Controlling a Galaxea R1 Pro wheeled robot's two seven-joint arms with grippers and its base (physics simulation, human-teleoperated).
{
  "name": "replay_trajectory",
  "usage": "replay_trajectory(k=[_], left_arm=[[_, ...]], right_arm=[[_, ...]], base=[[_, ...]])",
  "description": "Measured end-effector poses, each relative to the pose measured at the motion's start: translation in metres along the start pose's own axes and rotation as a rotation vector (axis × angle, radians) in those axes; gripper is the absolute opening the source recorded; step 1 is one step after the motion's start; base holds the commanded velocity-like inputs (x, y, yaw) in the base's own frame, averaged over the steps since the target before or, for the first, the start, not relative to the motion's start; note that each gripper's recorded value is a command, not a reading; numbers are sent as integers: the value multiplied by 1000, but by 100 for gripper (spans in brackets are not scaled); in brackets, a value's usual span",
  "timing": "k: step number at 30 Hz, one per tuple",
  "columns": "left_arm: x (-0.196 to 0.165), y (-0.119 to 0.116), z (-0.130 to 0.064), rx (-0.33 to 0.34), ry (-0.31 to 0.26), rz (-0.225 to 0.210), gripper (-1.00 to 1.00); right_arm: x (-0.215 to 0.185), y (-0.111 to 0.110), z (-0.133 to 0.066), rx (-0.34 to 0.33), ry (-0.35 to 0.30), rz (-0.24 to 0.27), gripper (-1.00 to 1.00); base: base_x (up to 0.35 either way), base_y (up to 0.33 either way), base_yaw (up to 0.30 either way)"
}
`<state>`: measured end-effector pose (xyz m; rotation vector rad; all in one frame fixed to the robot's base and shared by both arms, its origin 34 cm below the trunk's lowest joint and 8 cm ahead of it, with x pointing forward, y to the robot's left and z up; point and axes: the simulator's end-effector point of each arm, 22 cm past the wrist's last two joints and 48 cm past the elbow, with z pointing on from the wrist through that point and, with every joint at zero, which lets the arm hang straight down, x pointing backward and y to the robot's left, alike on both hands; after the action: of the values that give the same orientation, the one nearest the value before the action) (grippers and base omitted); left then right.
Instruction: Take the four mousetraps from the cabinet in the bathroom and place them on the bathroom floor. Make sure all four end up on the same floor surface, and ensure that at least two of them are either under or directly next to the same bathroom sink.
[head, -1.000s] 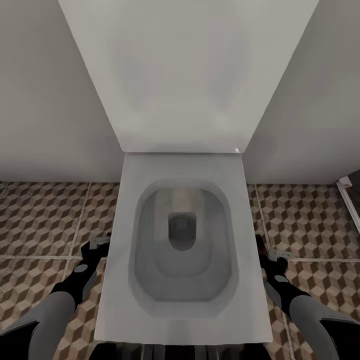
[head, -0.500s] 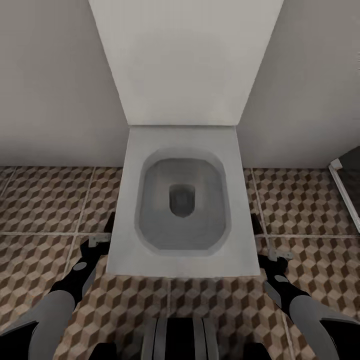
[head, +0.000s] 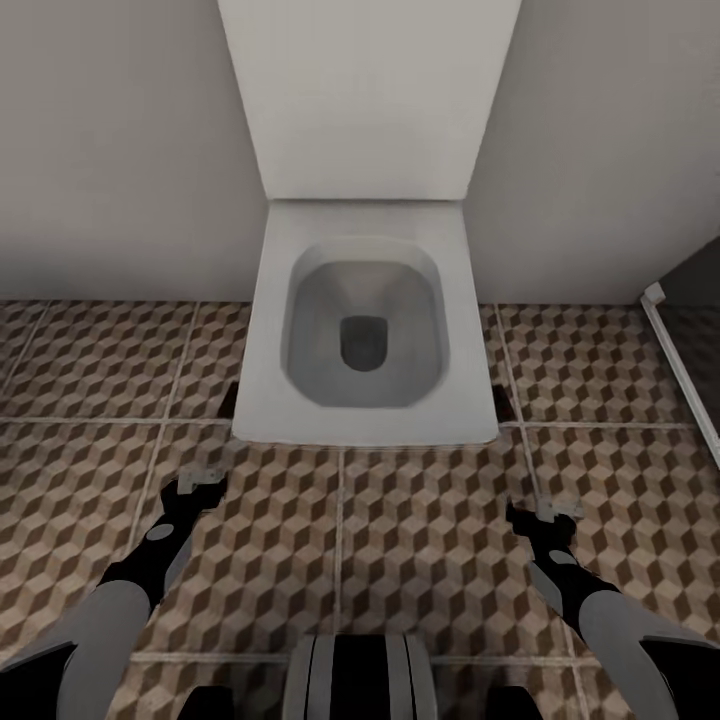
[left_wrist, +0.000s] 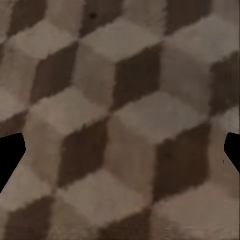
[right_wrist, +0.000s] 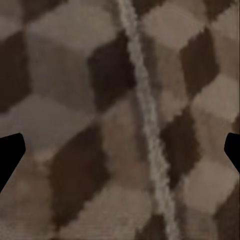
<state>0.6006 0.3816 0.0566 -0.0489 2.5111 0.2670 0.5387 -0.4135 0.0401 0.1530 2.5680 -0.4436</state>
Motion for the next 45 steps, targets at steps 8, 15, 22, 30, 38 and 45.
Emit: replay_trajectory(k=[8,15,22,30,38,45], left_arm=[[1,0,0,0,2,-1,100],[2,0,0,1,4,0,100],[2,0,0,2,5,1,100],[2,-1,0,3,4,3,100],[2,-5,-1,1,3,3,100],[2,-19,-2,15,3,-8,100]], right_arm=[[0,0,0,-1,0,-1,100],[0,1,0,-2,0,-1,100],[0,1,0,-3,1,-2,100],[0,1,0,-3,1,-2,100],[0,0,0,0,1,-2,100],[0,-1,0,1,2,-2,100]], base=[[-345,0,0],[-345,0,0],[-345,0,0],[-296,0,0],[-78,0,0],[-18,0,0]])
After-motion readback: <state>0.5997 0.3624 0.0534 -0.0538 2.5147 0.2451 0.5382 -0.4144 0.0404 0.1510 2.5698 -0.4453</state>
